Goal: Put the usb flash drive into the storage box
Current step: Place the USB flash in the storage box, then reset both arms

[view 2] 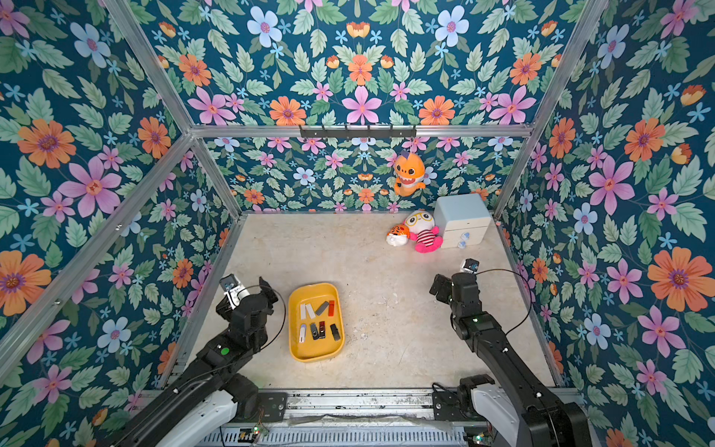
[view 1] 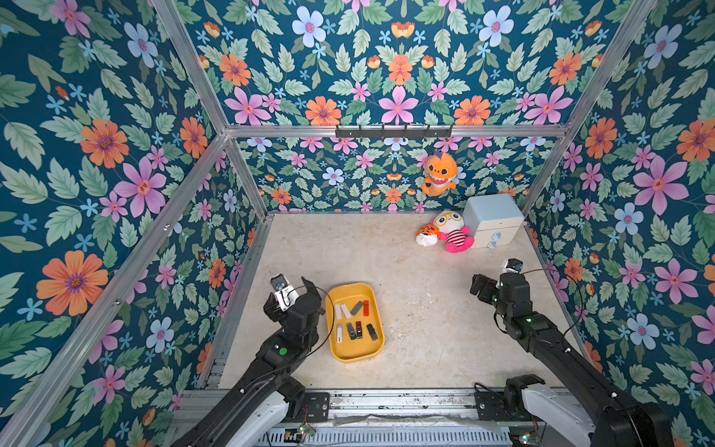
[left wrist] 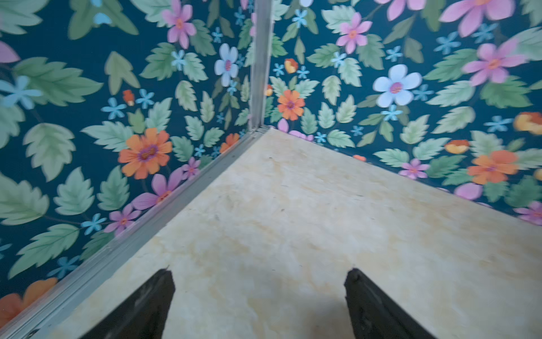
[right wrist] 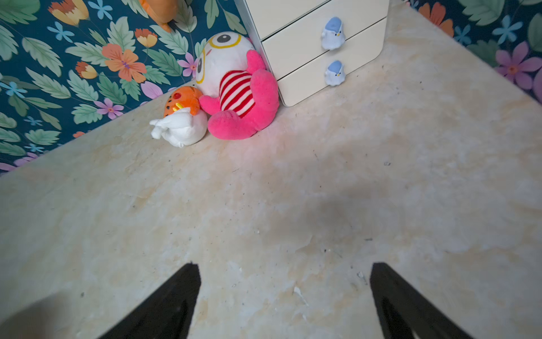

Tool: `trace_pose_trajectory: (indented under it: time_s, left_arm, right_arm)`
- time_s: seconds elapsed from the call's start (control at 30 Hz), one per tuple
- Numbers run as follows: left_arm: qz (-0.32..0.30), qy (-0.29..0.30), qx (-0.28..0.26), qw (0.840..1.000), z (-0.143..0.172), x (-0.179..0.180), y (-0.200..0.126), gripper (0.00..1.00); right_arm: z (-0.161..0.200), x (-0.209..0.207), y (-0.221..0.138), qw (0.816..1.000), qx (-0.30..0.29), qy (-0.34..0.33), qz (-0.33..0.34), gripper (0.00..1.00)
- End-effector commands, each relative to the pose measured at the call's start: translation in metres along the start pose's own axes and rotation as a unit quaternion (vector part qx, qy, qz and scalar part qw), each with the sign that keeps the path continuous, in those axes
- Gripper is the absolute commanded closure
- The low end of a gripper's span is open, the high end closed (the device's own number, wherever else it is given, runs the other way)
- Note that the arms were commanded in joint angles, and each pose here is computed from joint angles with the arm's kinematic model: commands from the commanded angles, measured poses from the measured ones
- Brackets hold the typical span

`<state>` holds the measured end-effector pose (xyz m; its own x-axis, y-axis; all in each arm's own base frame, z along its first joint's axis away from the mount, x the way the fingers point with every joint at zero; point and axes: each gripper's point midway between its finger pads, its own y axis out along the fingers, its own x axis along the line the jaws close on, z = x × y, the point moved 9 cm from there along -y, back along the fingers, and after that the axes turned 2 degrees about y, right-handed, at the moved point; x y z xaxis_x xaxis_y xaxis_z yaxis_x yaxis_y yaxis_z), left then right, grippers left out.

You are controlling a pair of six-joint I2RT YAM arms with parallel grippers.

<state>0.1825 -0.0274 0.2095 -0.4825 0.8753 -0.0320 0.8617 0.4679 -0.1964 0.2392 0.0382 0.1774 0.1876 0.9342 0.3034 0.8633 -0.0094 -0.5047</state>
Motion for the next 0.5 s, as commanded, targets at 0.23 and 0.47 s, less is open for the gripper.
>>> trace_pose_trajectory:
  time_s: [0.23,0.47]
  left_arm:
    - [-0.038,0.053,-0.012,0.998,0.037,0.005,0.065,0.02]
    - [0.043,0.047,-0.021,0.998,0.04,-0.005,0.104,0.02]
  right_arm:
    - [-0.008,-0.016,0.026,0.985,-0.126,-0.082,0.084,0.01]
    - [-0.01,-0.025,0.054,0.983,-0.104,-0.089,0.125,0.01]
